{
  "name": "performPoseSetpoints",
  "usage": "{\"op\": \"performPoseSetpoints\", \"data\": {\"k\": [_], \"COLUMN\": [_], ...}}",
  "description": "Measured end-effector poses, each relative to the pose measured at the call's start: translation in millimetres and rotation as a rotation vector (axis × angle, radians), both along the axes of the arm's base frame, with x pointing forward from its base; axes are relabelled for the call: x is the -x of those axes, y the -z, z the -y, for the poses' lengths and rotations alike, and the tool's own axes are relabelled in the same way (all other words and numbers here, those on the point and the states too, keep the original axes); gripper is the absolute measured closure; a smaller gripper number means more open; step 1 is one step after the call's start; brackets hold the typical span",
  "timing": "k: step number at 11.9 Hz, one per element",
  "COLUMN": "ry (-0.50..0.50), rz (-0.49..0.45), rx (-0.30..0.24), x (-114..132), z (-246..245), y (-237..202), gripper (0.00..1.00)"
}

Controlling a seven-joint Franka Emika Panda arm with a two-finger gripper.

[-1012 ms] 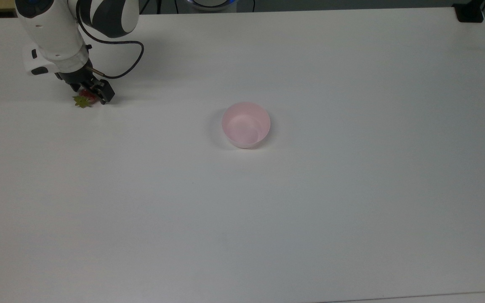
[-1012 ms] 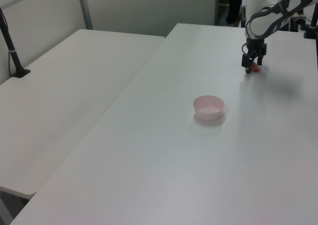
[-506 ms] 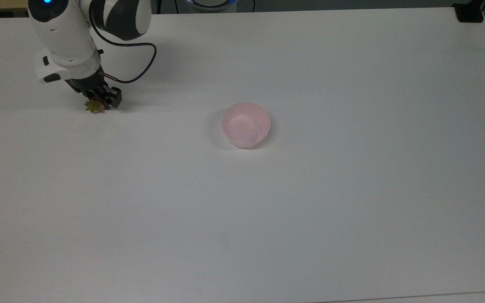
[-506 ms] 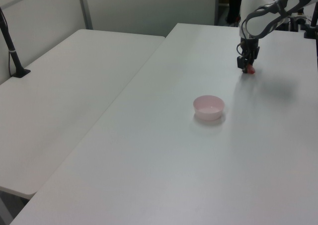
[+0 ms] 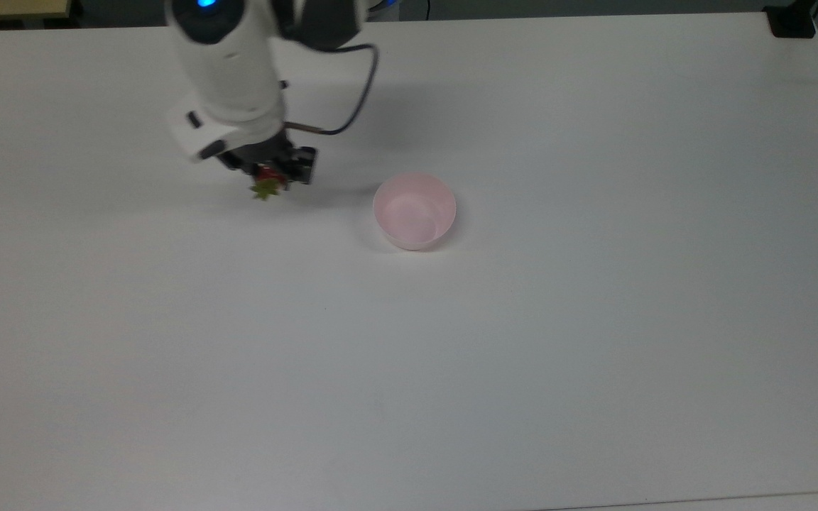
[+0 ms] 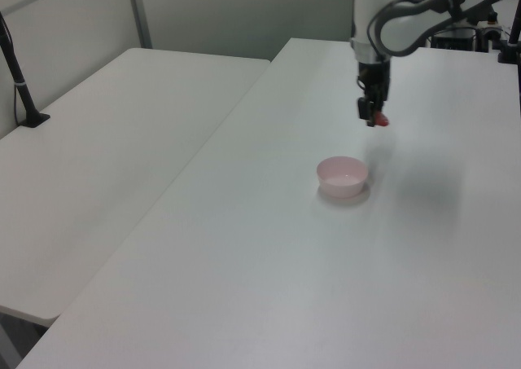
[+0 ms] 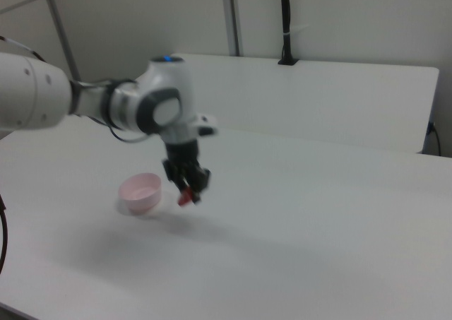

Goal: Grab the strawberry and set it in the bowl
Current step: 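Lift the strawberry and carry it over the pink bowl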

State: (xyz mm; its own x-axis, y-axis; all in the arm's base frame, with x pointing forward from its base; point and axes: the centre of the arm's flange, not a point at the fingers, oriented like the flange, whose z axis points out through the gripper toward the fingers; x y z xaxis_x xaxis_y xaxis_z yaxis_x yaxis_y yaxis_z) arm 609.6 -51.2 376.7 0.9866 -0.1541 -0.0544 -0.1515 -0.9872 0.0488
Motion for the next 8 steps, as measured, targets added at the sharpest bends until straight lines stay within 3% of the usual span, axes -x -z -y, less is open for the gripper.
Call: {"op": "performPoseSetpoints", "data": {"k": [3,6,8], "ry": [-0.043,-0.014,0.015], "rz": [0.049,0.008,-0.005], "rx": [-0.016,-0.017,-0.017], "x": [-10,-10,-16], "z": [-91,-151,-163], "y": [-27,3,16], "gripper": [0.57,0.56,0.56]}}
